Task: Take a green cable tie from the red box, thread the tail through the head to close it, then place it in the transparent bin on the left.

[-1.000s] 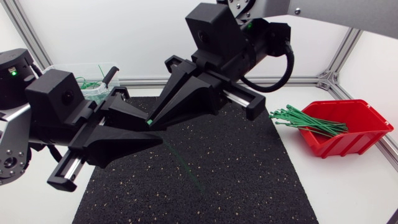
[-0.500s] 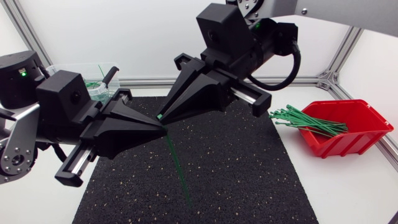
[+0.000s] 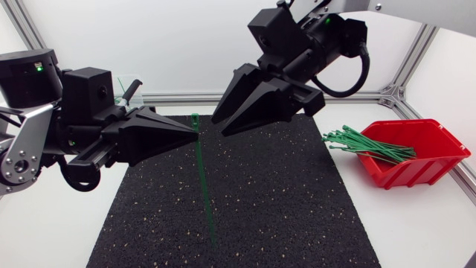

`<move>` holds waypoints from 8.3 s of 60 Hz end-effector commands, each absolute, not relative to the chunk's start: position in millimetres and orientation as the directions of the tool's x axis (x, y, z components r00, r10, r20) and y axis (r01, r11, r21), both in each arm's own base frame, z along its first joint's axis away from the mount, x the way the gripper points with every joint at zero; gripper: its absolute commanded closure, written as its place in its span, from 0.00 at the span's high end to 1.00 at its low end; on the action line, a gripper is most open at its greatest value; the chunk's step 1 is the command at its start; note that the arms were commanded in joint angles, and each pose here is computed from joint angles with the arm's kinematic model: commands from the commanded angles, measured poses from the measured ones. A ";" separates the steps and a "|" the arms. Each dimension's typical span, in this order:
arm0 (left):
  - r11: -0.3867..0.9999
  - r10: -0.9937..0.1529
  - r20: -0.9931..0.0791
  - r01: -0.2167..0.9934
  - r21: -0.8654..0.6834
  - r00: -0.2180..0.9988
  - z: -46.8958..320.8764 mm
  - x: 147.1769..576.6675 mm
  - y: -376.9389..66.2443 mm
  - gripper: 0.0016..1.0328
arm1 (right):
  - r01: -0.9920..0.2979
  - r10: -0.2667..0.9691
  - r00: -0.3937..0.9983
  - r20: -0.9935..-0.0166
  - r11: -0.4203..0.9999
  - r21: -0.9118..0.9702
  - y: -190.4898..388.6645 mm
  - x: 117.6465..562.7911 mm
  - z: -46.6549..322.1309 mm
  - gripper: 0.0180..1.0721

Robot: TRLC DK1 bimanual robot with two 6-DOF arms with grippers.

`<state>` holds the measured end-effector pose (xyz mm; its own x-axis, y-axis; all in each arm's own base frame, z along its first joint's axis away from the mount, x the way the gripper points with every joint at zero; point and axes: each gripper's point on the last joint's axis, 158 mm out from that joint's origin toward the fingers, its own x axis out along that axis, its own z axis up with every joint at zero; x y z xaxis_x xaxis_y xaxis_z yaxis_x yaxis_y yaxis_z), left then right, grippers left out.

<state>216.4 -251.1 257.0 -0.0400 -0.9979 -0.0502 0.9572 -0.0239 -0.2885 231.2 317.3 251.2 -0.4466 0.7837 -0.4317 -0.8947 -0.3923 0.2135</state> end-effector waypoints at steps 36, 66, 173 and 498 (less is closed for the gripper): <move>0.264 -0.960 -0.185 0.903 -0.339 0.211 243.8 282.3 -242.3 0.03 | -0.997 0.727 0.068 -0.683 0.018 -0.081 314.8 290.0 180.4 0.57; 0.226 -0.974 -0.124 0.799 -0.558 0.189 285.5 250.5 -255.6 0.03 | -0.946 0.824 -0.121 -0.553 0.072 0.315 309.1 233.1 241.5 0.57; 0.172 -0.981 -0.019 0.814 -0.555 0.195 283.5 219.4 -257.7 0.16 | -0.907 0.891 -0.196 -0.410 -0.006 0.420 338.0 200.1 256.4 0.05; 0.063 -0.936 -0.276 0.670 -0.740 -0.217 153.4 337.4 -246.6 0.03 | -0.109 0.605 0.617 -0.504 -0.569 -0.815 381.9 263.1 40.0 0.62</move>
